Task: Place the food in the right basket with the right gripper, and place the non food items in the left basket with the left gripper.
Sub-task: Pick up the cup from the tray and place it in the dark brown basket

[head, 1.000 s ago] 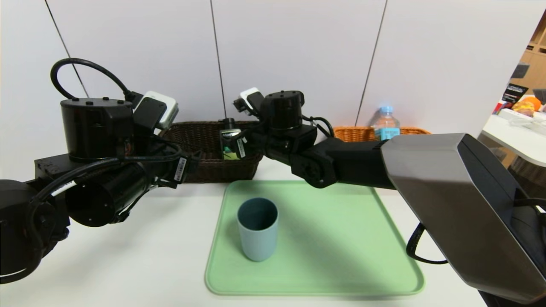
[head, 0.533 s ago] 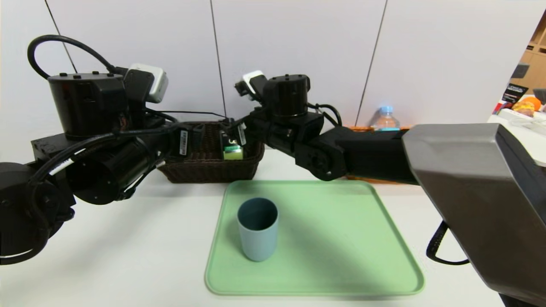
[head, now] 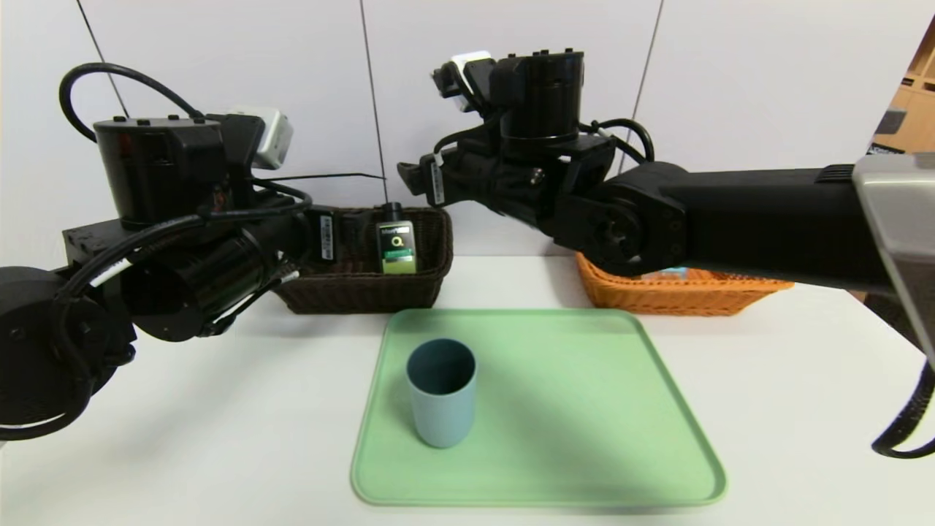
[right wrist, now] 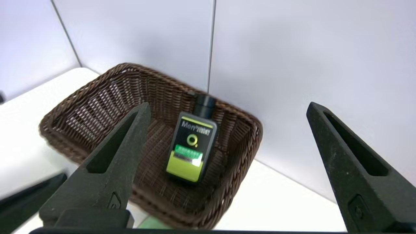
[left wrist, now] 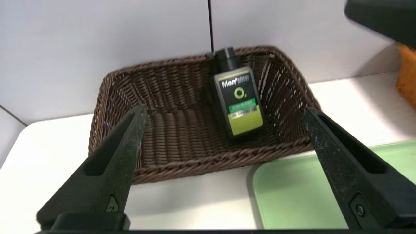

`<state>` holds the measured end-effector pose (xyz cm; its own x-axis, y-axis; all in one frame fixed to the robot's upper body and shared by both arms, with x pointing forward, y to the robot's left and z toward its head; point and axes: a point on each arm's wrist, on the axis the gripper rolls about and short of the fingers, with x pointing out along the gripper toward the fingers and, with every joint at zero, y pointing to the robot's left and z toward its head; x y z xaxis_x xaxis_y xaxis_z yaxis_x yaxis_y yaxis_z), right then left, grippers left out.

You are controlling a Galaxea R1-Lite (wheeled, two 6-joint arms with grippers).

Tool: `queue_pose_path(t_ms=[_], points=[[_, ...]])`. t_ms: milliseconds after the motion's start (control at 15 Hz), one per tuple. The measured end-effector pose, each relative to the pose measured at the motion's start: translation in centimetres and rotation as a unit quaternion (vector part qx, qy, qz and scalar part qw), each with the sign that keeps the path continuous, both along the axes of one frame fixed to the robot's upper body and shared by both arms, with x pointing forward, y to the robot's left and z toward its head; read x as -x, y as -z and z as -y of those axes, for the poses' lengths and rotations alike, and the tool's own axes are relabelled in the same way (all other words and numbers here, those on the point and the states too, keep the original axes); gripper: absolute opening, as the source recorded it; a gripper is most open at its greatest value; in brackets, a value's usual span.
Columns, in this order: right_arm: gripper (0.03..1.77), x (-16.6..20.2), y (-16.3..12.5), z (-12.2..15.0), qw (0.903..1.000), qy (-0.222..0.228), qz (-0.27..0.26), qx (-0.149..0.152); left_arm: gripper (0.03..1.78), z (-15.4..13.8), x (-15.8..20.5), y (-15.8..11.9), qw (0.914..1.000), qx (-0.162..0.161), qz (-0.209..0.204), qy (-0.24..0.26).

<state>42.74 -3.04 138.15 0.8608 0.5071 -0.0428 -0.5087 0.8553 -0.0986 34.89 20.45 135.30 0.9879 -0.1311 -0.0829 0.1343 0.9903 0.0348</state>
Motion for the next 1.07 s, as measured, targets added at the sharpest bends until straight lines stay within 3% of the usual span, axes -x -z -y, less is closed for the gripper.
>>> queue_pose_path(t_ms=[133,400,667,1067], points=[[1.67,1.7,-0.3,0.3,0.9999,-0.007,-0.007,0.008,1.69,0.1,-0.2,-1.1,0.9999,0.006,0.012,-0.002],[1.69,4.4,-1.2,3.2,0.999,0.028,-0.024,0.026,1.69,-0.6,0.2,-0.6,0.9982,0.006,-0.031,-0.05],[1.69,6.3,-1.8,7.9,0.995,0.065,-0.054,0.053,1.69,-0.7,0.4,-1.3,0.9995,0.022,-0.004,-0.024],[1.69,9.0,-1.4,10.9,0.9932,0.072,-0.068,0.061,1.69,-1.1,1.4,0.5,0.9977,-0.001,-0.034,-0.059]])
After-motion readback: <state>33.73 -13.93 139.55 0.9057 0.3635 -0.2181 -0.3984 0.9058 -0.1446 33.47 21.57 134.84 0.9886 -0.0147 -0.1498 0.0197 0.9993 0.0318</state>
